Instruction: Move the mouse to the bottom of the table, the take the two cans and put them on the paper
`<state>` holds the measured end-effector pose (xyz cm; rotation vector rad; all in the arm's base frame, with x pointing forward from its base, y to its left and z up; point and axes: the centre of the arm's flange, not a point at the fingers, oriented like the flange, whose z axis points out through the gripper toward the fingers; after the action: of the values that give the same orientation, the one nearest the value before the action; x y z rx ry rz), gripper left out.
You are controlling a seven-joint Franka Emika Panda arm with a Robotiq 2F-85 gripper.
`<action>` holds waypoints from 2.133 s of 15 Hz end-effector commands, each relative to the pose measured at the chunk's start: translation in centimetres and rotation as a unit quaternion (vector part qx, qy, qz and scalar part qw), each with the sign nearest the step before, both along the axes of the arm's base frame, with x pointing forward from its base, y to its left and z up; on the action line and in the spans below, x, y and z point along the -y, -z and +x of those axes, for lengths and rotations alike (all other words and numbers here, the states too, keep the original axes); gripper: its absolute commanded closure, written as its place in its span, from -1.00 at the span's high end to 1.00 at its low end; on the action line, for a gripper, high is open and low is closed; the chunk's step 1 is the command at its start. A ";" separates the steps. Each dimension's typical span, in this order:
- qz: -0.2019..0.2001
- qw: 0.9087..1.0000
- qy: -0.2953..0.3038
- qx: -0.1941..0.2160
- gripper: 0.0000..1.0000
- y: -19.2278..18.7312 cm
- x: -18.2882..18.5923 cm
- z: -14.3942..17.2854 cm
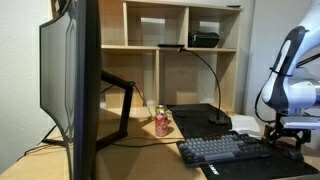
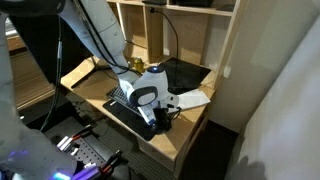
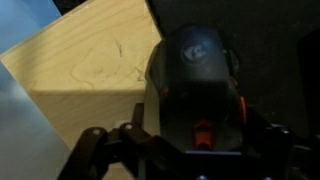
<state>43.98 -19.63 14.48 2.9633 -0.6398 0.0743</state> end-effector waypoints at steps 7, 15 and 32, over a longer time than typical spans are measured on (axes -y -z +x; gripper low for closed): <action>-0.032 0.991 -0.113 0.071 1.00 1.5 -0.4 2.5; -0.021 0.975 -0.155 0.160 1.00 -13.5 1.1 -6.5; 0.015 0.926 -0.367 0.085 1.00 -11.0 -20.4 0.6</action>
<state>44.54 0.74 25.44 3.0604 0.4927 0.3837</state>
